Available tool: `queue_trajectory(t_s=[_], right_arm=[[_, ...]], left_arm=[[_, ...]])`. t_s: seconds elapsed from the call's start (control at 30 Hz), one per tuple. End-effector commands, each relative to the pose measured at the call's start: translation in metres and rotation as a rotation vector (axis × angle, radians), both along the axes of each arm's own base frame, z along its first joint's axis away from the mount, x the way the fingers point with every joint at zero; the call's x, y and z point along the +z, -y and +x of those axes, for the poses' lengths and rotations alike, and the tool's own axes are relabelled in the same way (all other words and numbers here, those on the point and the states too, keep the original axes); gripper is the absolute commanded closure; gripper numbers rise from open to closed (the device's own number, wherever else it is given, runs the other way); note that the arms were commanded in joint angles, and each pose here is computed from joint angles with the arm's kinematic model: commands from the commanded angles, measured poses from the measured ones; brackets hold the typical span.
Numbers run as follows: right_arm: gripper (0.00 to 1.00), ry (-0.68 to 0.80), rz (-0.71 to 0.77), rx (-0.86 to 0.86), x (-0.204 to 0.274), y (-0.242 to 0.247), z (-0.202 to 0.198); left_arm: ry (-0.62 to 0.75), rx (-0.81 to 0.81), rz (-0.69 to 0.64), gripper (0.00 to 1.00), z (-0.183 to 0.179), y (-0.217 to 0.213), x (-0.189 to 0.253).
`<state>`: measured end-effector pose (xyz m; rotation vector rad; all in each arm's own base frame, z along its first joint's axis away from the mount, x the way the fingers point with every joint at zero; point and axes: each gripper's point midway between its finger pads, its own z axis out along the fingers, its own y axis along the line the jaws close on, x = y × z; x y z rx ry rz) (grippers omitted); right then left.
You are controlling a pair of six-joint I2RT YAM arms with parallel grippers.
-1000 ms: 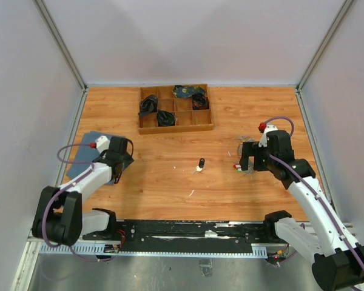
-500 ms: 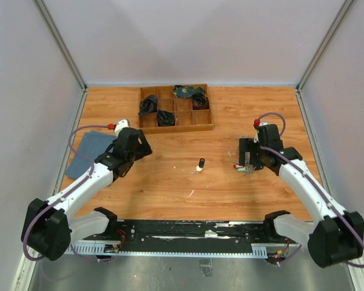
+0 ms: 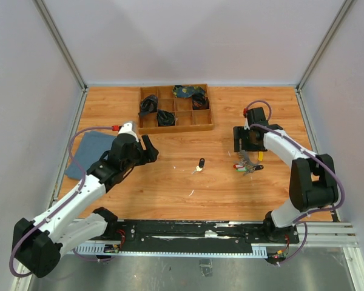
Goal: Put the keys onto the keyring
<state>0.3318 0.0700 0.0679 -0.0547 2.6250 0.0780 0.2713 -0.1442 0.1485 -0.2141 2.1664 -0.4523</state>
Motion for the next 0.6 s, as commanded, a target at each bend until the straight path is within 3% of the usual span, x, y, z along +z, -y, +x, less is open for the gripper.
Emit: queue_trajectory(t_s=[0.0,0.13,0.33,0.57], right_arm=[[0.27,0.005,-0.016,-0.026,-0.005,0.009,0.019],[0.34,0.039,-0.031,-0.108,-0.001,0.028,0.028],[0.36,0.074,-0.091,-0.293,0.007,0.082,0.021],[0.37,-0.052,-0.123,-0.272,-0.021,0.093,0.016]], left_arm=[[0.000,-0.025,0.021,0.25,-0.008,-0.002,-0.002],[-0.019,-0.040,0.019,0.26,-0.012,0.000,-0.009],[-0.029,-0.057,0.011,0.28,-0.014,0.003,-0.013],[-0.036,-0.071,0.015,0.29,-0.011,0.006,-0.013]])
